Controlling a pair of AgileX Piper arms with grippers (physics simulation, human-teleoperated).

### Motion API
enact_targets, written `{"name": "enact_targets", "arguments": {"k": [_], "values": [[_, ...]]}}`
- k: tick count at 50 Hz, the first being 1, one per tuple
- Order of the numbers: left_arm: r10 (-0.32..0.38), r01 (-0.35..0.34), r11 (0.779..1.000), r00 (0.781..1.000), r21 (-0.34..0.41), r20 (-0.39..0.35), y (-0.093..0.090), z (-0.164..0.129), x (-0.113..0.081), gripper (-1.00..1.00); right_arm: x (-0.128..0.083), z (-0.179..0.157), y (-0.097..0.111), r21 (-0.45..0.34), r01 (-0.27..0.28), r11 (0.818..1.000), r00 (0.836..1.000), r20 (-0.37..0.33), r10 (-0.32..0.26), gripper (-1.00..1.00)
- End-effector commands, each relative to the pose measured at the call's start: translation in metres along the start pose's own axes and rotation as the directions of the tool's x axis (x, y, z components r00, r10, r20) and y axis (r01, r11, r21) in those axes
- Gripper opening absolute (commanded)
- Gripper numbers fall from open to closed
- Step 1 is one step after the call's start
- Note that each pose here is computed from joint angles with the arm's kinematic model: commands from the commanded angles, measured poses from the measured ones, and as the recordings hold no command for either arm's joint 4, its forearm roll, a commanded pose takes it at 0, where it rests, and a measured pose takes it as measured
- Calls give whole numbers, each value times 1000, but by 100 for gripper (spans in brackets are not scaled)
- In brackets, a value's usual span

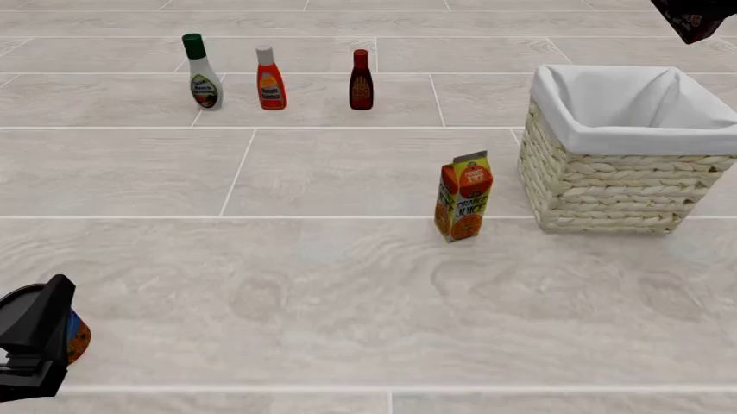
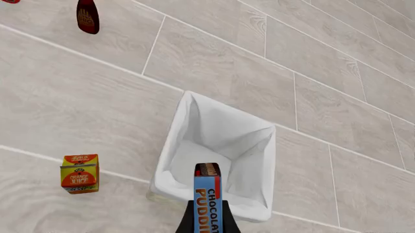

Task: Pick the chocolate pudding and place it in the basket.

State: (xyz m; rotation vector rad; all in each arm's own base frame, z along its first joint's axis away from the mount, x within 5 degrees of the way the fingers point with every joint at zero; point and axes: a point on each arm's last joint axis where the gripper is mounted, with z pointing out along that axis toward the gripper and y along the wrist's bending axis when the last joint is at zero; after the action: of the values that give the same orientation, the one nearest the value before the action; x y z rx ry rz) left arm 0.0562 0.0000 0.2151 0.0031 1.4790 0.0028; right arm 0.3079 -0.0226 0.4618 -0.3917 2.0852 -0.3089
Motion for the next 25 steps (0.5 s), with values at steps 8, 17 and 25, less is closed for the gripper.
{"name": "enact_targets", "arguments": {"k": [8, 17, 25], "values": [[1, -1, 1000, 1000, -1, 0, 0, 0, 1, 100, -7, 31, -13, -18, 21, 1000, 996, -85, -22, -100], [1, -1, 1000, 1000, -1, 0, 0, 0, 1, 100, -12, 44, -20, -26, 28, 999, 993, -117, -31, -100], [1, -1, 1000, 1000, -1, 0, 0, 0, 1, 100, -16, 53, -30, -25, 28, 999, 989, -143, -32, -100]]}}
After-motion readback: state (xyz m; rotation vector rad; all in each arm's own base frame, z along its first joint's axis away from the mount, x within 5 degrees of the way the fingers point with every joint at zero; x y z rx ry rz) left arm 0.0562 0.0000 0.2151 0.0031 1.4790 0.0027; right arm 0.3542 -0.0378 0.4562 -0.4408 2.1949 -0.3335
